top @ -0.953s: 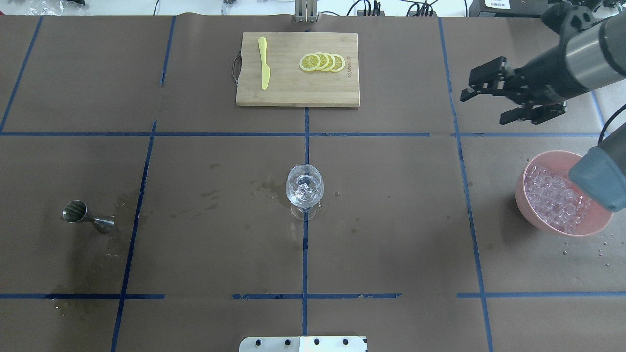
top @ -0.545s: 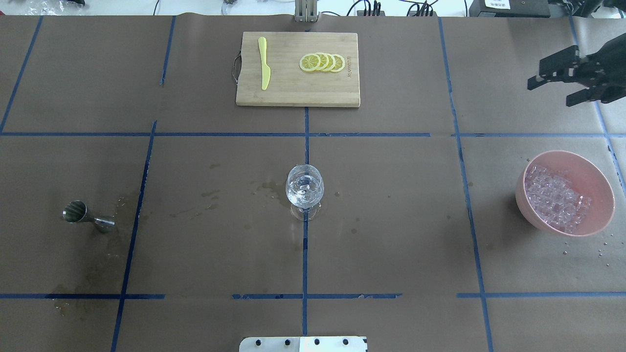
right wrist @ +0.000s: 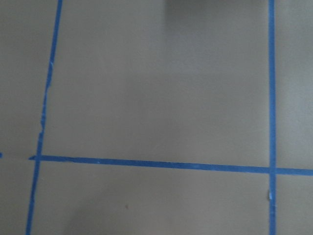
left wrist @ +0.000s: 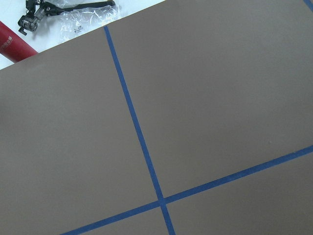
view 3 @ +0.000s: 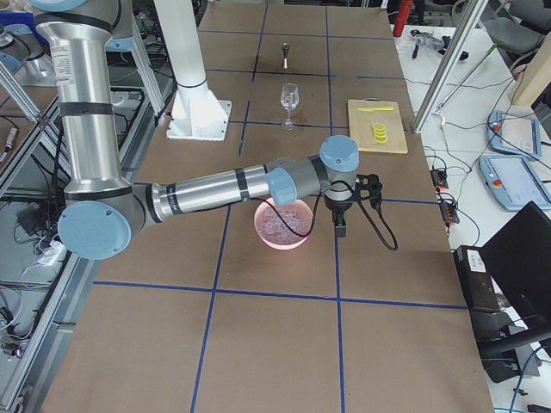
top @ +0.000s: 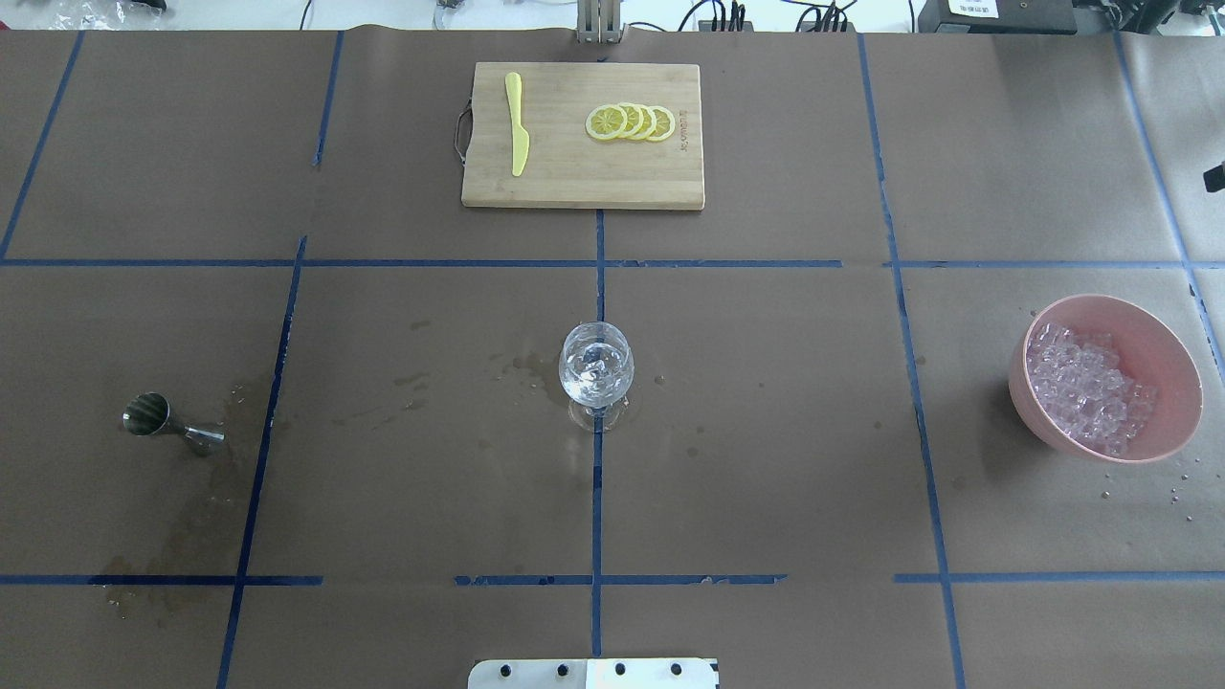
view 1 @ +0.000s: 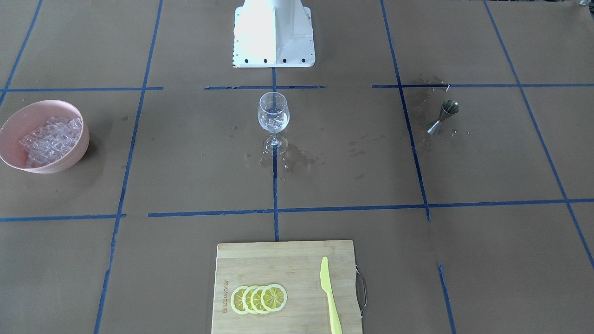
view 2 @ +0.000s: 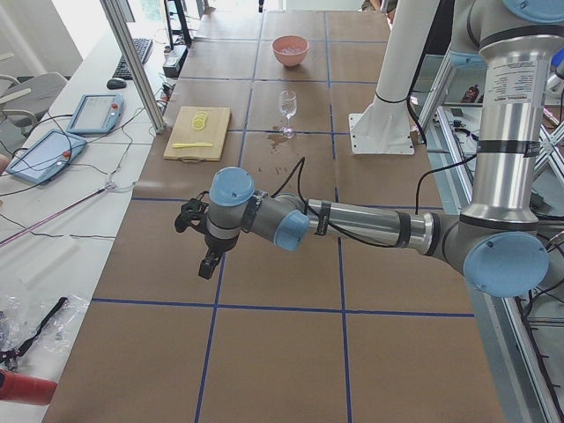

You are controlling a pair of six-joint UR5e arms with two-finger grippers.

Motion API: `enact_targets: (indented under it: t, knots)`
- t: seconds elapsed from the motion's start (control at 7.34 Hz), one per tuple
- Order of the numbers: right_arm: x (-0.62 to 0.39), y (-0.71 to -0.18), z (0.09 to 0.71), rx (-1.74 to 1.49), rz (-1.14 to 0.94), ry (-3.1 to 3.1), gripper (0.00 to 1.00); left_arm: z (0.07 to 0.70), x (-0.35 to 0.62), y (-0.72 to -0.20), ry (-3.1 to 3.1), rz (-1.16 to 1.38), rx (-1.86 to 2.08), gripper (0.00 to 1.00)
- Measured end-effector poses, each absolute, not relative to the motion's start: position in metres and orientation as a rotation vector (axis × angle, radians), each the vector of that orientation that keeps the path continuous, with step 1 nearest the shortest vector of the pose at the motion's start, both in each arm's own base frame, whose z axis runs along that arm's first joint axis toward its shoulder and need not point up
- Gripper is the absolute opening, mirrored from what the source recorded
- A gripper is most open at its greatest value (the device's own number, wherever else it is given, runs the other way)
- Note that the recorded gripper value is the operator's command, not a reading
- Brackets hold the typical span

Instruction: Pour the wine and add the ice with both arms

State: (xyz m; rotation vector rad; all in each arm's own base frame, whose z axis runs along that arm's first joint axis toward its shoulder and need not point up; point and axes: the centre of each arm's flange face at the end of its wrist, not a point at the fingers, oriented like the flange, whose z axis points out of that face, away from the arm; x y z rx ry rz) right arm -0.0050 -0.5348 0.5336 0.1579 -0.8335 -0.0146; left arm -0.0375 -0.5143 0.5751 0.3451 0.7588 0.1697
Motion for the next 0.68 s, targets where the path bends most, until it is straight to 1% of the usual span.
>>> enact_targets:
  t: [0.14, 0.41, 0.68]
  knots:
    - [0.005, -0.532, 0.554, 0.136, -0.077, -0.803, 1.0, 0.588, -0.038, -0.5, 0.795, 0.159, 0.3, 1.0]
    - [0.012, -0.528, 0.569, 0.112, -0.113, -0.773, 1.0, 0.607, -0.04, -0.465, 0.814, 0.145, 0.268, 1.0]
    - [0.013, -0.526, 0.573, 0.107, -0.118, -0.766, 1.0, 0.616, -0.041, -0.453, 0.792, 0.137, 0.26, 1.0]
